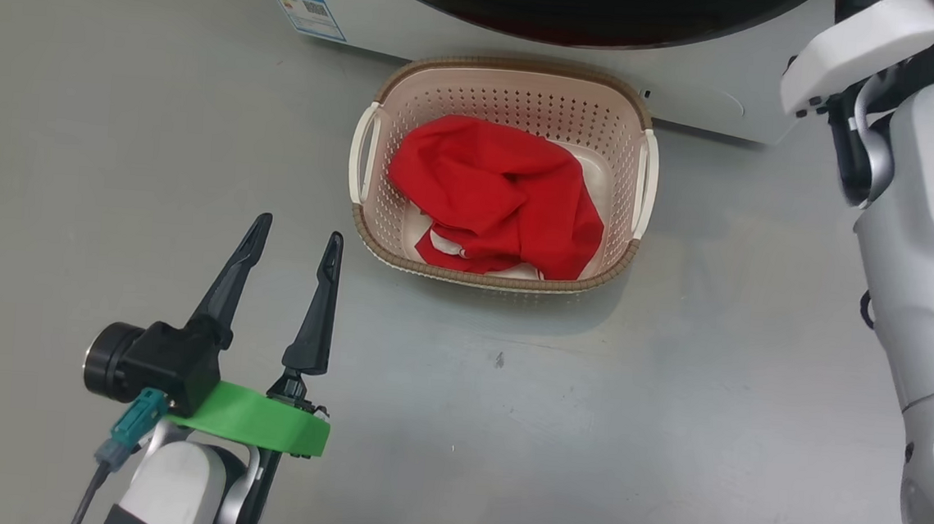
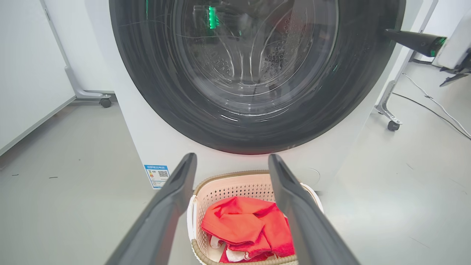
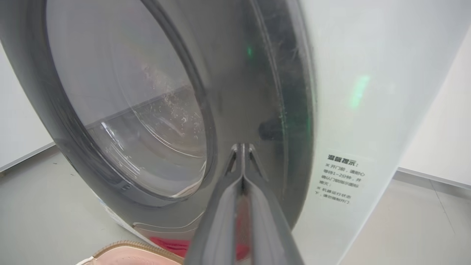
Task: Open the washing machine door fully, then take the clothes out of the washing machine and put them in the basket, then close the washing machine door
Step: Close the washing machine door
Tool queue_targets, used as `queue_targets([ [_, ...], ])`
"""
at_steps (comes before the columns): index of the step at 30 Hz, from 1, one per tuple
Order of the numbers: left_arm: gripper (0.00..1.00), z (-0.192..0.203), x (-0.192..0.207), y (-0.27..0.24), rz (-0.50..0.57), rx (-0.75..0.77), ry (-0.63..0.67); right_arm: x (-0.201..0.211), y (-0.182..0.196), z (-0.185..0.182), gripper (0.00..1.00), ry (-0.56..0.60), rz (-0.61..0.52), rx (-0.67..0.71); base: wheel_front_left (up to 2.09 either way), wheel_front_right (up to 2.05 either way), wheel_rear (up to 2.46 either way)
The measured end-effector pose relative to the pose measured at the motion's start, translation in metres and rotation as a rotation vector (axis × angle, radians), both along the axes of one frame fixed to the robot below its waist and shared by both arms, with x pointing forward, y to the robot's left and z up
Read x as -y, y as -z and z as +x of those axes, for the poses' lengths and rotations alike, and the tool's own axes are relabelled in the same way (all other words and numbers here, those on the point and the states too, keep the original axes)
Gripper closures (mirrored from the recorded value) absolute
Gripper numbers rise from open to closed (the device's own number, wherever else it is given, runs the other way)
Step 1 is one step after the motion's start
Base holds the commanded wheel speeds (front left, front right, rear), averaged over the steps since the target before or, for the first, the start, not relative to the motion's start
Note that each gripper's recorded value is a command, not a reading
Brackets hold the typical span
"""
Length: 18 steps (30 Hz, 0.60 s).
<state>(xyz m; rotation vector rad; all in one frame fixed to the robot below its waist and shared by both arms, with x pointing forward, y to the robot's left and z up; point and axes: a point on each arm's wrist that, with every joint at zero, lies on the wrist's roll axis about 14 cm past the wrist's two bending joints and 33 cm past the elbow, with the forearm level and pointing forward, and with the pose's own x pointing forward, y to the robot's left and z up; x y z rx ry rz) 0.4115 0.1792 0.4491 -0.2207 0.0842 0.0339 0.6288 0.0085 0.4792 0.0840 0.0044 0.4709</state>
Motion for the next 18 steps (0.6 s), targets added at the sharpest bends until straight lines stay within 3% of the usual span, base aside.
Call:
queue_targets([
  [6, 0.0, -0.001, 0.001, -0.005, -0.003, 0.013, 0.003, 0.0, 0.005, -0.024, 1.0, -0.006, 0.026, -0.029, 0.0, 0.0, 0.0],
  [7, 0.0, 0.0, 0.001, -0.006, -0.003, 0.017, 0.003, 0.001, 0.005, -0.027, 0.89, -0.004, 0.031, -0.033, 0.0, 0.0, 0.0],
  [9, 0.0, 0.0, 0.0, -0.01, -0.004, 0.029, 0.001, 0.004, 0.005, -0.035, 0.25, 0.004, 0.048, -0.041, 0.0, 0.0, 0.0],
  [10, 0.0, 0.0, -0.001, -0.012, -0.002, 0.034, 0.001, 0.006, 0.005, -0.038, 0.02, 0.009, 0.055, -0.044, 0.0, 0.0, 0.0],
  [18, 0.0, 0.001, 0.004, -0.023, -0.002, 0.066, 0.023, 0.02, 0.003, -0.065, 0.0, 0.023, 0.062, -0.045, 0.0, 0.0, 0.0],
])
